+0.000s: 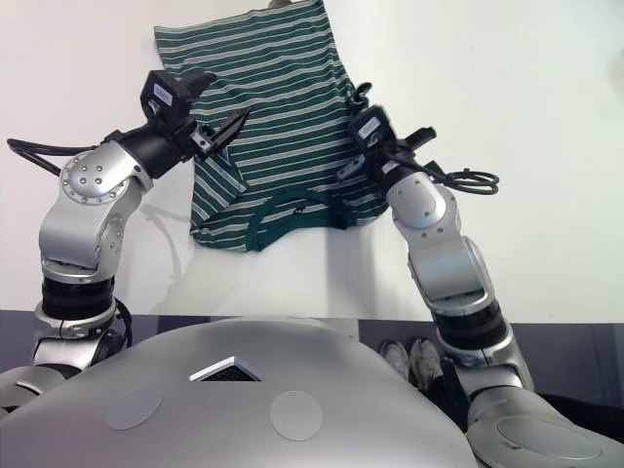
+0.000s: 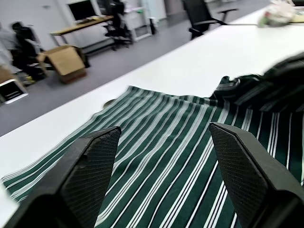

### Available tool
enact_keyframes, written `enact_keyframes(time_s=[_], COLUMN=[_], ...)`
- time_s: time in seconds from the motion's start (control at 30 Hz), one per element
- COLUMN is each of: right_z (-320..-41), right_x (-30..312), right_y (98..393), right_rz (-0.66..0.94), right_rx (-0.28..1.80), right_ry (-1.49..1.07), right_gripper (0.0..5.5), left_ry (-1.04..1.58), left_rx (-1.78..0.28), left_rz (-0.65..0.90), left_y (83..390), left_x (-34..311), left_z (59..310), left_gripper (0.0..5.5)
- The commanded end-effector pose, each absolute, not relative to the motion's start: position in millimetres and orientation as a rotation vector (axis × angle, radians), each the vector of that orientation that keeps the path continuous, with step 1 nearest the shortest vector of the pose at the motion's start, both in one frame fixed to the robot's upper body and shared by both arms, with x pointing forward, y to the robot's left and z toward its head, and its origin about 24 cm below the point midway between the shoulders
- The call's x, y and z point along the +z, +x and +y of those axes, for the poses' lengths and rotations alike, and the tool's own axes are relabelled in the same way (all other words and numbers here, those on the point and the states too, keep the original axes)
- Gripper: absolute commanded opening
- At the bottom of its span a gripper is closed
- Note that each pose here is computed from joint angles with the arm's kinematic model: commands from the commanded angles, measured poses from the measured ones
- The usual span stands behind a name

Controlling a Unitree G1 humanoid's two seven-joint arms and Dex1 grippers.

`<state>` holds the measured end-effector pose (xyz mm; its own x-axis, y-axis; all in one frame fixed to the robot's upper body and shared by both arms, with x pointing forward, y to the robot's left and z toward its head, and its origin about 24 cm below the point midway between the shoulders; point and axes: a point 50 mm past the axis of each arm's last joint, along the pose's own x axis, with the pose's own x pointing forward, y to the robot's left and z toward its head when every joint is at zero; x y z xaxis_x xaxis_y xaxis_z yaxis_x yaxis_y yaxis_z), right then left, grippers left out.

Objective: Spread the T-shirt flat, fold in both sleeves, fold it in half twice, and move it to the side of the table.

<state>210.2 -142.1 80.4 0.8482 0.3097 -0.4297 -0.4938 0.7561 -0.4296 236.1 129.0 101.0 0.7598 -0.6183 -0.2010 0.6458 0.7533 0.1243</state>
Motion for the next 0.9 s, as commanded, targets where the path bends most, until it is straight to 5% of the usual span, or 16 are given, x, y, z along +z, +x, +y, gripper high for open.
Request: enact_keyframes(time_s=[0.03, 0.13, 0.3, 0.37, 0.47, 0.57, 0.73, 0.9], right_z=[-140, -136, -122, -134, -176, -233, -320, -333], right_x=[81, 79, 94, 123, 142, 132, 84, 44], right_y=[204, 206, 215, 227, 240, 240, 185, 142], right_rz=[0.395, 0.414, 0.36, 0.176, -0.078, -0.192, -0.031, 0.084], right_rx=[0.535, 0.56, 0.617, 0.651, 0.675, 0.74, 0.877, 1.073], right_ry=[-0.603, -0.501, 0.056, 0.13, -0.436, -1.029, -1.444, -1.407], right_gripper=[0.01, 0.49, 1.41, 1.68, 1.91, 2.48, 2.5, 2.93], left_ry=[0.167, 0.15, -0.036, -0.067, 0.567, 1.254, 1.397, 1.35], left_rx=[-0.673, -0.676, -0.648, -0.645, -0.719, -1.052, -1.239, -1.378], left_rz=[0.192, 0.199, 0.081, -0.023, -0.217, -0.325, -0.199, -0.144], left_y=[231, 229, 230, 231, 232, 210, 167, 146], left_x=[99, 98, 113, 130, 145, 125, 81, 57], left_z=[130, 126, 118, 129, 171, 201, 251, 252], left_gripper=[3.44, 3.44, 3.44, 3.44, 3.98, 4.53, 4.68, 4.71])
